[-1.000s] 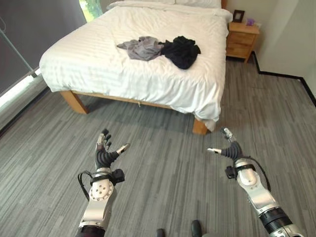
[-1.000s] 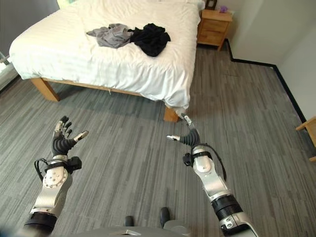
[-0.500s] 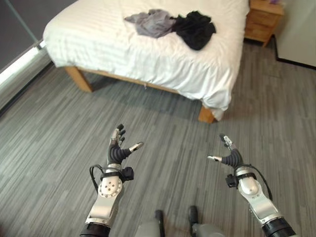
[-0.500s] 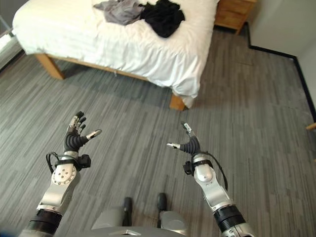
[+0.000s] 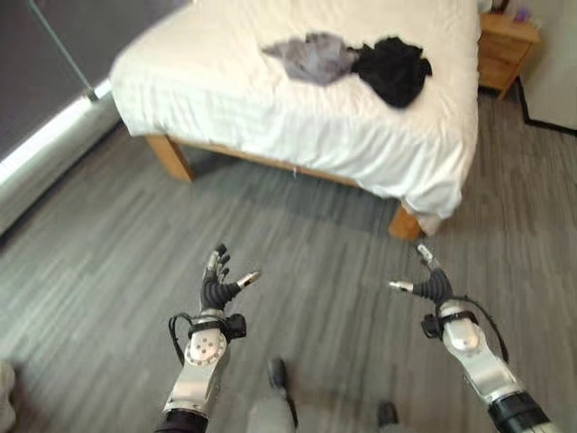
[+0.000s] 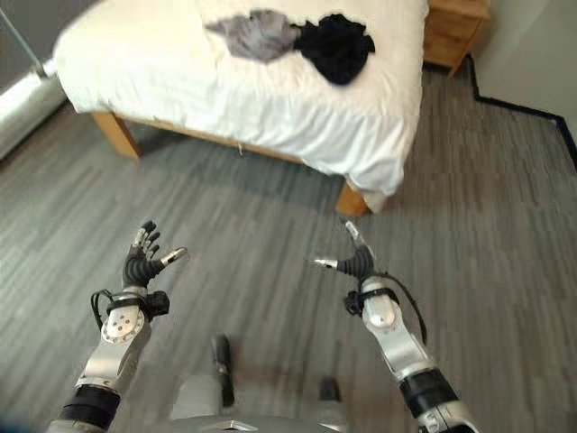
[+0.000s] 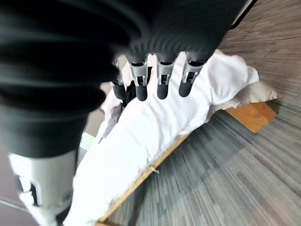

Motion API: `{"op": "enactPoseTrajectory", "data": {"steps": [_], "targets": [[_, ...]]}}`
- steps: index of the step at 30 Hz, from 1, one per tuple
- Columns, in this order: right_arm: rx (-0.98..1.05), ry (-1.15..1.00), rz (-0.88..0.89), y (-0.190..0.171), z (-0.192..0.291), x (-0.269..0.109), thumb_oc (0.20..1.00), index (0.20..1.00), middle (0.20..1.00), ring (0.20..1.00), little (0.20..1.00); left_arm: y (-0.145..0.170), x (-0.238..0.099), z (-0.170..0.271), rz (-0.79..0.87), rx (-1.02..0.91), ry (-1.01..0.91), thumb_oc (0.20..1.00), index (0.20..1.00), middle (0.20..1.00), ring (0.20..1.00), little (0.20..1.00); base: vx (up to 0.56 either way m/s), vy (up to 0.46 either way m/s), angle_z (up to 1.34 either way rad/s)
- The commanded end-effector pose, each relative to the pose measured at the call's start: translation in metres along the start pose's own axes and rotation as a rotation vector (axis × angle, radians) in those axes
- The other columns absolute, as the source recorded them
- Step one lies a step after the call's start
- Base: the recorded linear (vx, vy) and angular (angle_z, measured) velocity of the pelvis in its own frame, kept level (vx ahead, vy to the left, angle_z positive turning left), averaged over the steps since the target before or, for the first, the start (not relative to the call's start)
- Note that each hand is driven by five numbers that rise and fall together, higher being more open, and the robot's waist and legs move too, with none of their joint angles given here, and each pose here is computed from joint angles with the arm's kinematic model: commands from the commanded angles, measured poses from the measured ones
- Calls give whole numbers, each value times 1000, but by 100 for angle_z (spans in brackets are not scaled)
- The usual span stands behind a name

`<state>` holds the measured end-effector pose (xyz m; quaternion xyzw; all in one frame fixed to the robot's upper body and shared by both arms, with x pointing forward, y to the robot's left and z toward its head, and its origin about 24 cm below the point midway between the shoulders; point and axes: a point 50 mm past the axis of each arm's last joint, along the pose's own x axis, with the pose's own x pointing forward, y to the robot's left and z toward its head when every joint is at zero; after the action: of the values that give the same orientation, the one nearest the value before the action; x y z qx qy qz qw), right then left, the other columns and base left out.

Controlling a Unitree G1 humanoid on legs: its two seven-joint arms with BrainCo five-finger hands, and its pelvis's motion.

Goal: Pick up bed clothes into laundry basket.

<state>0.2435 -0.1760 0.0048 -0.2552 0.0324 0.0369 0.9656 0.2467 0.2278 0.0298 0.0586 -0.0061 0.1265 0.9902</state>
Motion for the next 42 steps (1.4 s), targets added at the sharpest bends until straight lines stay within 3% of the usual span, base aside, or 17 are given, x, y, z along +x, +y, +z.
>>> {"op": "enactPoseTrajectory", "data": {"steps": [1, 13, 23, 28, 36, 42], "targets": [[13, -181, -87, -18, 40, 27, 1000, 1000, 1000, 1000, 1000, 33, -8, 15, -2, 103, -94, 1000, 1000, 1000, 1000, 1000, 292, 160, 32], [-49, -246, -169, -42, 58, 40, 1000, 1000, 1000, 1000, 1000, 30, 0, 5, 14, 67, -41, 1000, 1000, 1000, 1000, 1000, 403, -5, 45], [-334, -138, -224, -82, 31, 36, 1000, 1000, 1000, 1000, 1000, 22, -14, -16, -64, 75, 39, 1000, 1000, 1000, 1000, 1000, 496, -104, 22], [-364, -117, -277, -112, 33, 39, 1000, 1000, 1000, 1000, 1000, 32, -10, -9, -33, 91, 10, 1000, 1000, 1000, 1000, 1000, 263, -104, -108], [-571, -101, -381, -154, 34, 23, 1000, 1000, 1000, 1000, 1000, 42, -33, -19, -36, 89, 63, 1000, 1000, 1000, 1000, 1000, 430, 229, -98], [-597, -162, -412, -147, 52, 41, 1000, 1000, 1000, 1000, 1000, 39, -21, -6, -107, 165, 6, 1000, 1000, 1000, 1000, 1000, 139, 152, -58]]}}
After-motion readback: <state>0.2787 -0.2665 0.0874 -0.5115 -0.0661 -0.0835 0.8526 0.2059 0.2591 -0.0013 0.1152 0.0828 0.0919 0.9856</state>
